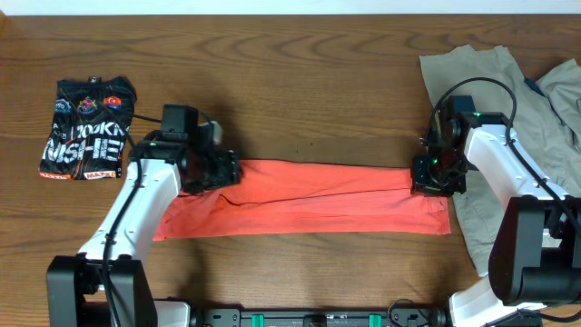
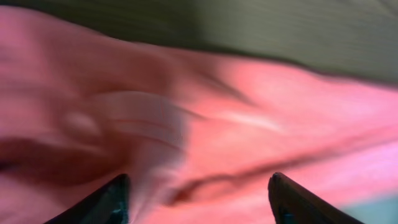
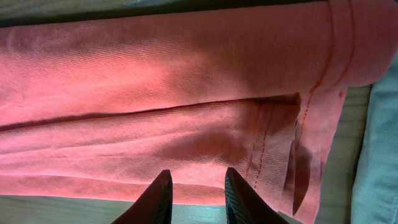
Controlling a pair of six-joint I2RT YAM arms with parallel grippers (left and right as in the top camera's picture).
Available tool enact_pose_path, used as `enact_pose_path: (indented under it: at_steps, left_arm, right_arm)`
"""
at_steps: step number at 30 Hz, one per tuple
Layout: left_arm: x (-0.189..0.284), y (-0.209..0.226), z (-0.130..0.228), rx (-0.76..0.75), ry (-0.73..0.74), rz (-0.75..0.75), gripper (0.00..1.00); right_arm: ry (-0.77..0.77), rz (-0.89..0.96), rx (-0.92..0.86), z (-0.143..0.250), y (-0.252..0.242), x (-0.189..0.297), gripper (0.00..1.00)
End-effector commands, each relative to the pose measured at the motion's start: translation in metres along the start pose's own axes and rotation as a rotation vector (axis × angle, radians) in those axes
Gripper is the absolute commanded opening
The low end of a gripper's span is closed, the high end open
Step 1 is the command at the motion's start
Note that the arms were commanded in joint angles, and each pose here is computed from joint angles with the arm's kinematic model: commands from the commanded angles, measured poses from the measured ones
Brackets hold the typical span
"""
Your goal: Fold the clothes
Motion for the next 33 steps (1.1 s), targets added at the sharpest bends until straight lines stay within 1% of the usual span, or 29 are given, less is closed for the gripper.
enact_pose_path:
  at_steps: [1, 2, 5, 14, 15, 16, 19, 21, 23, 25, 32, 33]
  left_arm:
    - [0.002, -0.044, 0.013, -0.212, 0.057, 0.267, 0.84]
    - [0.000, -0.047, 0.014, -0.254, 0.054, 0.271, 0.87]
    - [-0.002, -0.053, 0.011, -0.314, 0.029, 0.271, 0.88]
    - [-0.001, -0.052, -0.002, -0.337, -0.034, 0.234, 0.87]
    - [0.000, -0.051, -0.003, -0.339, -0.045, 0.220, 0.87]
    - [0.002, -0.046, -0.007, -0.326, -0.062, 0.176, 0.86]
    - [0.008, -0.019, -0.020, -0.210, -0.133, -0.037, 0.86]
    - [0.016, 0.007, -0.027, -0.070, -0.187, -0.205, 0.86]
    - [0.022, 0.030, -0.028, 0.081, -0.223, -0.327, 0.86]
    - [0.025, 0.045, -0.027, 0.189, -0.229, -0.374, 0.86]
    - [0.007, 0.081, -0.013, 0.311, -0.150, -0.421, 0.86]
    - [0.003, 0.088, -0.009, 0.327, -0.129, -0.431, 0.86]
  right_arm:
    - [0.000, 0.006, 0.017, 0.001, 0.001, -0.001, 0.27]
    - [-0.001, 0.006, 0.017, 0.001, 0.001, -0.001, 0.27]
    - [0.001, 0.006, 0.017, 0.001, 0.001, -0.001, 0.27]
    - [0.000, 0.007, 0.017, 0.001, 0.001, -0.001, 0.27]
    - [0.000, 0.007, 0.017, 0.001, 0.001, -0.001, 0.27]
    - [0.000, 0.007, 0.017, 0.001, 0.001, -0.001, 0.27]
    - [0.000, 0.007, 0.018, 0.001, 0.001, -0.001, 0.27]
    - [-0.001, 0.007, 0.018, 0.001, 0.001, -0.001, 0.27]
    - [-0.001, 0.007, 0.018, 0.001, 0.001, -0.001, 0.28]
    - [0.000, 0.007, 0.017, 0.001, 0.001, -0.001, 0.28]
    - [0.011, 0.026, 0.015, 0.004, -0.002, -0.001, 0.28]
    - [0.015, 0.049, 0.014, 0.005, -0.005, 0.000, 0.31]
Point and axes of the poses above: each gripper's point midway between its finger pads, its own x axis back along the fingers, its own y axis along the line the jaws close on, z = x × y, the point moved 4 cm from there along x, back along the fingers, and after that the axes turned 1 degree about -x, right-handed, at the moved point
